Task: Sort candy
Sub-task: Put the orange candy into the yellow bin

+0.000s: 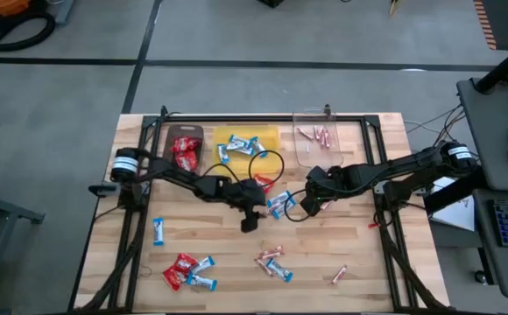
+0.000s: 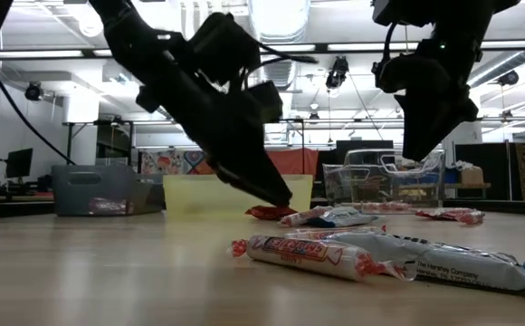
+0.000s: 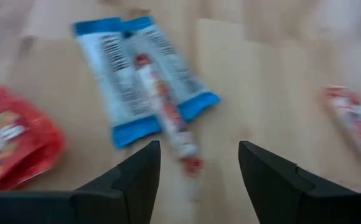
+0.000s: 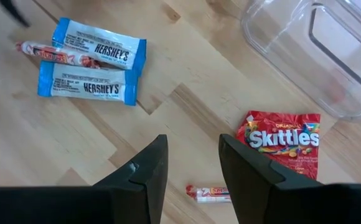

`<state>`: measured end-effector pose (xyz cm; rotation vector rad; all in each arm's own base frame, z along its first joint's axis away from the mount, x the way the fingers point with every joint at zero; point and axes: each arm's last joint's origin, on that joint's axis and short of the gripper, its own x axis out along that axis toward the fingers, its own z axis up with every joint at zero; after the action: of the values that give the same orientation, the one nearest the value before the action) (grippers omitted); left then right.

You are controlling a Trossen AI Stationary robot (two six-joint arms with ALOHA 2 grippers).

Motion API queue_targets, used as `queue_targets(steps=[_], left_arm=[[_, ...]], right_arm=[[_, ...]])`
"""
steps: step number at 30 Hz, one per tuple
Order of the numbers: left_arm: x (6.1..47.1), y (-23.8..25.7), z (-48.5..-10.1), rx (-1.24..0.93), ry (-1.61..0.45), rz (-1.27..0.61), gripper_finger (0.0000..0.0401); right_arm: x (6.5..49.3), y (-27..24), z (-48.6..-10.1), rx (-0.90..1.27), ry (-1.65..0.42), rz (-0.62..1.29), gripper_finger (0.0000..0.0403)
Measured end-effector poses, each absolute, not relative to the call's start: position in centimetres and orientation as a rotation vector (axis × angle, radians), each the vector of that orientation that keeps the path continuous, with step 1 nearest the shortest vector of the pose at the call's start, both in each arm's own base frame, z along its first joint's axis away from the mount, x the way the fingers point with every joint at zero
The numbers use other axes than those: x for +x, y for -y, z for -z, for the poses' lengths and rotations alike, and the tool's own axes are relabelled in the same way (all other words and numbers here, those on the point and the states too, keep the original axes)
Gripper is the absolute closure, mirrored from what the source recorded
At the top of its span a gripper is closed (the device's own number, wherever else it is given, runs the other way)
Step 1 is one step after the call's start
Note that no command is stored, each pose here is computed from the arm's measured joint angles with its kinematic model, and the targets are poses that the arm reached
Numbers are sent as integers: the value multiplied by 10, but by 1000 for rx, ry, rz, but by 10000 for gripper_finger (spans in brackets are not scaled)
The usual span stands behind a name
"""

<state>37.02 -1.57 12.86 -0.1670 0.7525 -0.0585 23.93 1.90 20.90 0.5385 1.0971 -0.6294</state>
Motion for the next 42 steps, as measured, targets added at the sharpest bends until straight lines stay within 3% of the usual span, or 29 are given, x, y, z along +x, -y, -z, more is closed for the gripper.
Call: queue_targets(steps=[21, 26, 33, 42], left_arm=[[379, 42, -108, -70, -670, -122, 220], [377, 42, -106, -43, -694, -149, 269], [375, 43, -103, -36, -723, -146, 379], [372, 43, -122, 28, -706, -98, 391]], right_arm=[[240, -18, -209, 507, -1083, 641, 275], [240, -18, -209, 507, -1083, 641, 275], [240, -18, -209, 505, -1080, 642, 275], [242, -19, -210, 459, -1071, 596, 275]])
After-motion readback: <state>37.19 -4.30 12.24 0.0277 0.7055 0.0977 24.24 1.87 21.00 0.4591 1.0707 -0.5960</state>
